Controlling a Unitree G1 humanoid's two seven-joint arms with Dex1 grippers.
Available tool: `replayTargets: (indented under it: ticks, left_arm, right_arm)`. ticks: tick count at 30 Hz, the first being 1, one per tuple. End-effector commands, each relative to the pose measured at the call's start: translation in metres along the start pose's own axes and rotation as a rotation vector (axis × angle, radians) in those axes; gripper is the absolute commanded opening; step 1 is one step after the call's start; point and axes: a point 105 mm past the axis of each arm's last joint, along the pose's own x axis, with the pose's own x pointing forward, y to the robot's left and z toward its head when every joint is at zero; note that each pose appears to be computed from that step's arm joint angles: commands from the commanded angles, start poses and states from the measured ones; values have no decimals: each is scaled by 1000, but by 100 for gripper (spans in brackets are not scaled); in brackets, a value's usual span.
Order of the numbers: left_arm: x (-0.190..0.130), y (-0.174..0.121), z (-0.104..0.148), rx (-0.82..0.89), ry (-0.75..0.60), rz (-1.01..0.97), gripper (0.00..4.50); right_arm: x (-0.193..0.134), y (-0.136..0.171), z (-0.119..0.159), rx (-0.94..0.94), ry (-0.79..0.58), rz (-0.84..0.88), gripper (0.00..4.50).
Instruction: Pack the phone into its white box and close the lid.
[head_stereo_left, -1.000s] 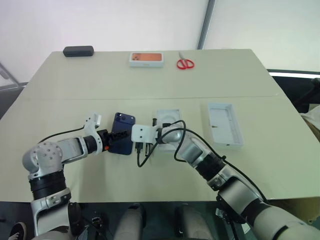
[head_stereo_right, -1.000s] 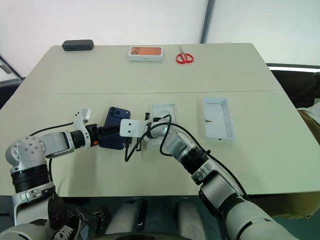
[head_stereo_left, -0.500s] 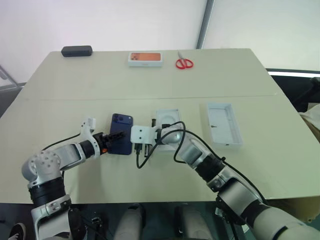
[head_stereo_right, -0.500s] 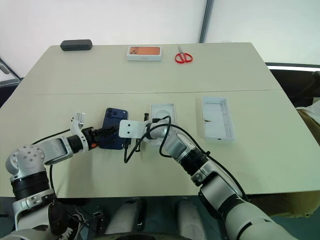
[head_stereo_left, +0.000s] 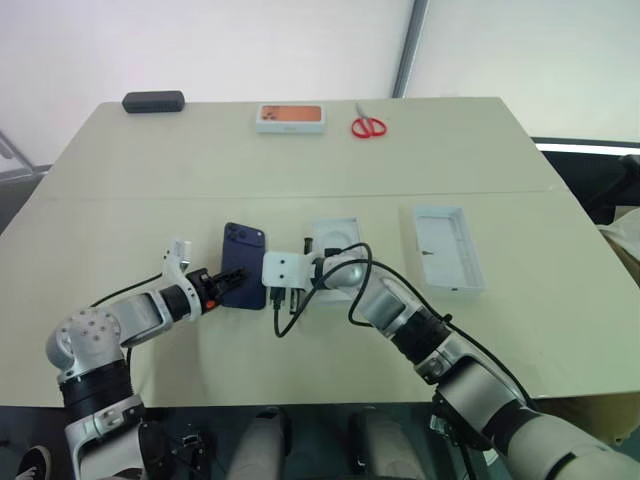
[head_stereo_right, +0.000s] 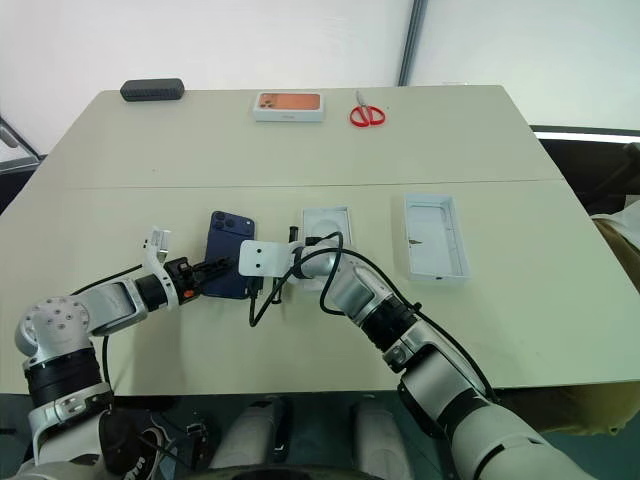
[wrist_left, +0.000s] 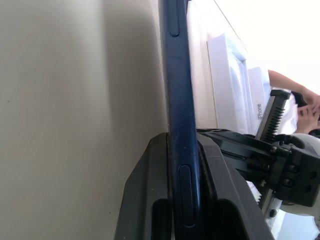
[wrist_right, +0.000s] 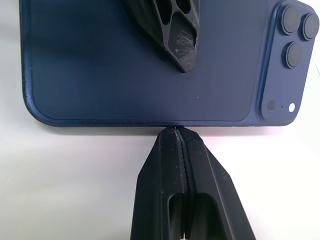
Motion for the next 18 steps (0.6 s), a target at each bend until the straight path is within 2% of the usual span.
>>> replayTargets:
  ticks: [1, 7, 10, 12, 15, 18]
  left_arm:
    - [0, 5, -6, -22, 14, 15, 2]
    - [-7, 8, 2, -82, -54, -20, 2]
    - [-11, 2, 9, -111, -105, -93, 2]
    - [-16, -4, 16, -88, -158, -134, 2]
    - [-20, -16, 27, -81, -224, -214, 0]
    - [-21, -29, 32, -60, -252, -275, 0]
  right_arm:
    - [-1, 1, 5, 20, -27, -1, 0]
    - [-14, -10, 21, 136, -165, -42, 0]
    - [-34, -23, 48, 301, -385, -45, 0]
    - [-44, -29, 53, 404, -457, -21, 0]
    - [-56, -33, 54, 452, -500, 2, 97]
    - [-66, -21, 42, 427, -451, 67, 248]
